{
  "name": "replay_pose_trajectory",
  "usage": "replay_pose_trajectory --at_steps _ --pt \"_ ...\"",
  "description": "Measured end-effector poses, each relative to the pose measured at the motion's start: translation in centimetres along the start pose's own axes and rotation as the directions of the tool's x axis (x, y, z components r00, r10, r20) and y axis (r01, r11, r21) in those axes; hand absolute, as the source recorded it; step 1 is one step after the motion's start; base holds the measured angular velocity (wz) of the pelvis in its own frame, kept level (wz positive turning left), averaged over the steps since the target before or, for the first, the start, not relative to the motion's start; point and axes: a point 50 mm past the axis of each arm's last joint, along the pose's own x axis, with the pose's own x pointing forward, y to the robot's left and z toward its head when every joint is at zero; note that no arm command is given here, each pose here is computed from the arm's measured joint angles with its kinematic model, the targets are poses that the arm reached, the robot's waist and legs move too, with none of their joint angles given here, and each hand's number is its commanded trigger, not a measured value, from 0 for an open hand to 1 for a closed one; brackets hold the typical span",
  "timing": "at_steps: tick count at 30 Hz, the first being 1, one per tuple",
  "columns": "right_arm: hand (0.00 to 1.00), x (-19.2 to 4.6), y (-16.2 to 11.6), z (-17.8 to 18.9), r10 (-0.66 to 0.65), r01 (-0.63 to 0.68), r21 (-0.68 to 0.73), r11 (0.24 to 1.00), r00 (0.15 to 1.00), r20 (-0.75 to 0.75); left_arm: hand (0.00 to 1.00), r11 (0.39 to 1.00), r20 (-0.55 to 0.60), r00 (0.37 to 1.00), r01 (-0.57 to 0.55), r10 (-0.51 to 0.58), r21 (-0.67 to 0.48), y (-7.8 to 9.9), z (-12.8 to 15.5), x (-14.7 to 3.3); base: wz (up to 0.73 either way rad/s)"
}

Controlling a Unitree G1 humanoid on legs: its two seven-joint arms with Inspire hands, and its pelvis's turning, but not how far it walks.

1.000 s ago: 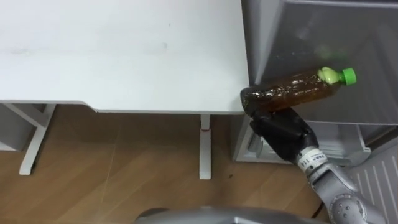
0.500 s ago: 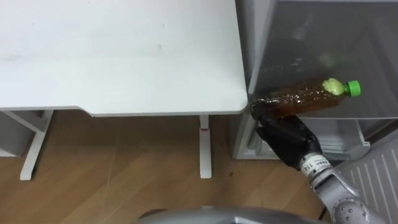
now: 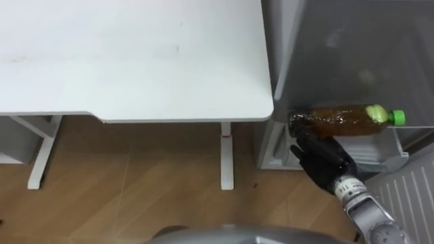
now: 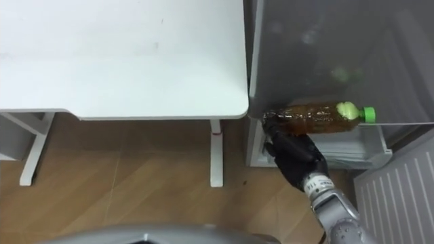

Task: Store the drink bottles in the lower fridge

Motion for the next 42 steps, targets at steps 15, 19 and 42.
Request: replay_pose_trajectory --at_steps 15,19,42 --pt "1.00 4.7 -1.0 4.6 -0.181 0.175 0.101 0.979 0.982 0.054 0.00 0.999 0.099 0.994 0.046 -0.044 -0.010 -0.4 5.4 0.9 0.09" --pt "1.00 5.2 -0.8 5.6 -0.210 0.203 0.099 0.974 0.976 0.061 0.00 0.999 0.109 0.993 0.033 -0.034 0.011 0.2 5.9 1.0 0.08" --pt "1.00 6.5 4.2 16.8 -0.166 0.182 -0.035 0.983 0.950 0.266 0.00 0.997 0.275 0.961 -0.044 0.026 0.060 1.7 11.4 0.6 0.04"
